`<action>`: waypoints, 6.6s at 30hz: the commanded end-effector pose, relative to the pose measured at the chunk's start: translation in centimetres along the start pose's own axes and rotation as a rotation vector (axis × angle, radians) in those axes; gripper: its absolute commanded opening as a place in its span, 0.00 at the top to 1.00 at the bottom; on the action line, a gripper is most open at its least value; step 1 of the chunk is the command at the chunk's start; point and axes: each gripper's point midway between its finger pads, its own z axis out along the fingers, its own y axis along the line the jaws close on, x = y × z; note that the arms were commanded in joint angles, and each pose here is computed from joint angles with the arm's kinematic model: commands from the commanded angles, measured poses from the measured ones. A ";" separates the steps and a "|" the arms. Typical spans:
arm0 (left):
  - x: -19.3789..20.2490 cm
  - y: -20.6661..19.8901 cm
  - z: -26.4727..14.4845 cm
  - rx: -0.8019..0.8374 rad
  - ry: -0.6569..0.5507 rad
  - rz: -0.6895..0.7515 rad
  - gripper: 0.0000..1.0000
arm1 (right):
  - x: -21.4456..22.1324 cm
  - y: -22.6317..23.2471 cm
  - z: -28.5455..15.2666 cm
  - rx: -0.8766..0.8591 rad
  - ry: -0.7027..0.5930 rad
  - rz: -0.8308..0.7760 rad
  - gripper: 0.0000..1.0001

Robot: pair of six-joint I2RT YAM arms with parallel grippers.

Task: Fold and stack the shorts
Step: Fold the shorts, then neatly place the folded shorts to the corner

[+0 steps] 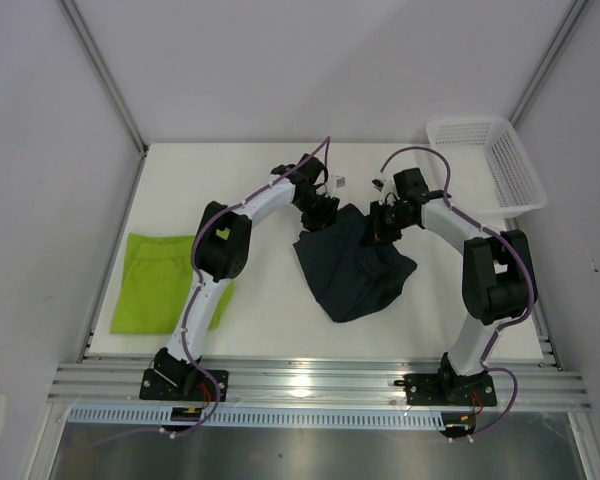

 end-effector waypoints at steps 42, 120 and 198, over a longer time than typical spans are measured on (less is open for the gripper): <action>-1.2 1.7 -6.5 -0.045 -0.226 -0.175 0.48 | -4.5 2.8 -9.1 0.078 -0.354 0.079 0.08; 10.4 1.9 -5.1 -0.190 -0.271 -0.394 0.89 | 2.6 2.6 7.6 -0.188 -0.053 0.340 1.00; 11.6 6.1 -7.0 -0.310 -0.260 -0.409 1.00 | 5.7 3.0 6.6 0.031 -0.001 0.100 0.97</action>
